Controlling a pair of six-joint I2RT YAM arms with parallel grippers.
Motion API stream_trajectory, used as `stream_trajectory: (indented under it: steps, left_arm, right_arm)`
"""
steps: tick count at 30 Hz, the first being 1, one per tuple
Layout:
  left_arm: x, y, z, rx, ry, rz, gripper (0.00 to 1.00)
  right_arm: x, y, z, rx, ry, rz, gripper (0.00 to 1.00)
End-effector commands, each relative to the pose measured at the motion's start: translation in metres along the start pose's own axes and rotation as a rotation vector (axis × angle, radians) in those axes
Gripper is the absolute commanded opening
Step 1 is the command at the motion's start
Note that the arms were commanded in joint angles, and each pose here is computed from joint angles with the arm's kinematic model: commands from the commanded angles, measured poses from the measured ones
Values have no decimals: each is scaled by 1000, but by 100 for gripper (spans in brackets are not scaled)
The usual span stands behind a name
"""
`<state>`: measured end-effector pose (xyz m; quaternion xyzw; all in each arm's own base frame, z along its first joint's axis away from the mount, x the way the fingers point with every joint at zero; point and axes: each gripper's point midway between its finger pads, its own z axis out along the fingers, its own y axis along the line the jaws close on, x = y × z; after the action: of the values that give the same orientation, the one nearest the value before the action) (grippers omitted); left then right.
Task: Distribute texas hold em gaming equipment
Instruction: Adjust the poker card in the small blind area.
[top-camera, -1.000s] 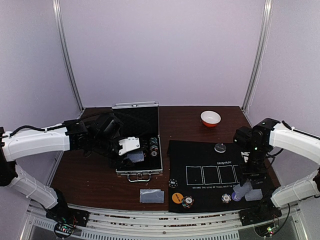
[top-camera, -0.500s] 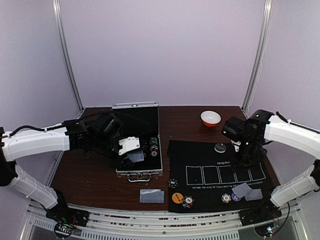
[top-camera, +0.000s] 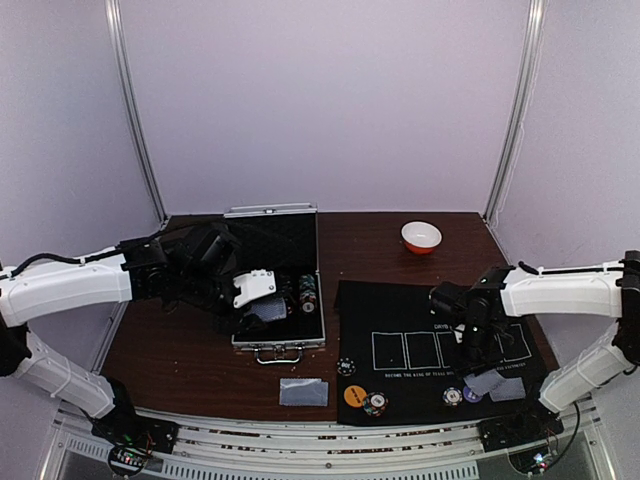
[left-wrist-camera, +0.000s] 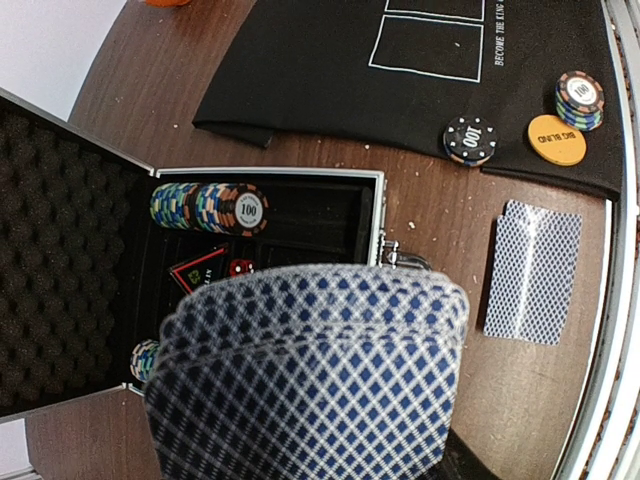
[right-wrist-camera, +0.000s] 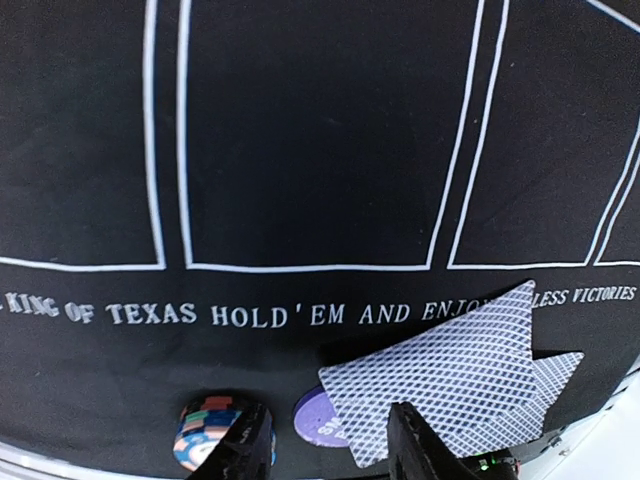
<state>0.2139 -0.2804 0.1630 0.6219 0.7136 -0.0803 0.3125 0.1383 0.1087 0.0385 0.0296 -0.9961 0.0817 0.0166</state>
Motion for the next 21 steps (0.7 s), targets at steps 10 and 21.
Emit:
stream_trajectory:
  steps: [10,21]
  left_arm:
    - [-11,7,-11,-23,-49,4,52]
    - [-12,6,-14,-30,-66,13,52]
  right_arm:
    - [-8,-13,21,93,-49,96,39]
    - [-5,-35,6,191,-71,143,38]
